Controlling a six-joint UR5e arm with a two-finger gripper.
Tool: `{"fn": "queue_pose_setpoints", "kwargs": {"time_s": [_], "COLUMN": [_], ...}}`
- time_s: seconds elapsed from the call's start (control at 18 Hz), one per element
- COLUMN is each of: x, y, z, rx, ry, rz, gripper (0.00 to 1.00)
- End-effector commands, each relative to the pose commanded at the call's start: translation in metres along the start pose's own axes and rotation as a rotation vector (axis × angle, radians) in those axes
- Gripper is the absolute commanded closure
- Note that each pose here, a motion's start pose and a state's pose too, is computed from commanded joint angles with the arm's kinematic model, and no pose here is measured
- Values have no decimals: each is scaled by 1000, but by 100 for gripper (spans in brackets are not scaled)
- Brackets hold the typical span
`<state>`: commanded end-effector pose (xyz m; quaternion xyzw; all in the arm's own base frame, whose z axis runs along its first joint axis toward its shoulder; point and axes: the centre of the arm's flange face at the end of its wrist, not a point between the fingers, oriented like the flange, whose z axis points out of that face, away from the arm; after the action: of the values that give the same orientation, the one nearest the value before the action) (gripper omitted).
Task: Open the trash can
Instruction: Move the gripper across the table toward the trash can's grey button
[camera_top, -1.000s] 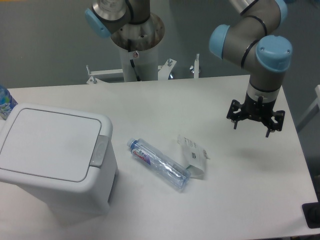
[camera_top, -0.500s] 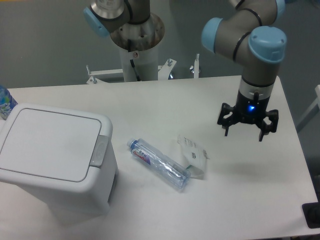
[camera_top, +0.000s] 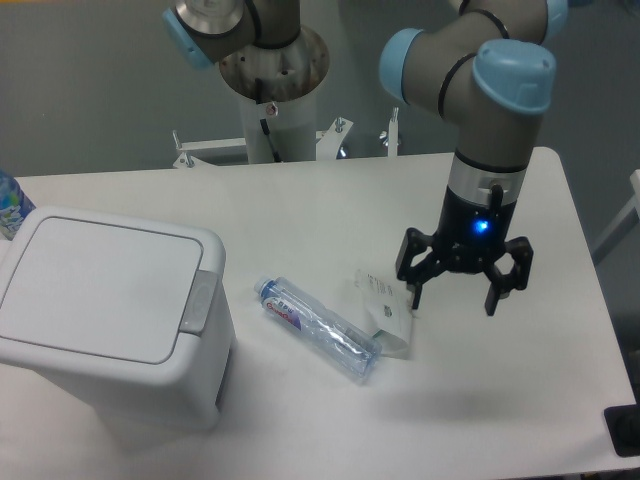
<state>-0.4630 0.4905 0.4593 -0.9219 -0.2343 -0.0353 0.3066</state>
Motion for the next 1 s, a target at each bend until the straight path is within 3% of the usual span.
{"fn": "queue_pose_setpoints", "kwargs": {"time_s": [0.39,0.72,1.0], "x": [45,93,142], "y": [-7,-19,-6], "z": [13,-5,-7], "rx": [-10,25,6], "ry": [38,92,123], "rz": [-20,-32,3], "gripper": [0,0,0]}}
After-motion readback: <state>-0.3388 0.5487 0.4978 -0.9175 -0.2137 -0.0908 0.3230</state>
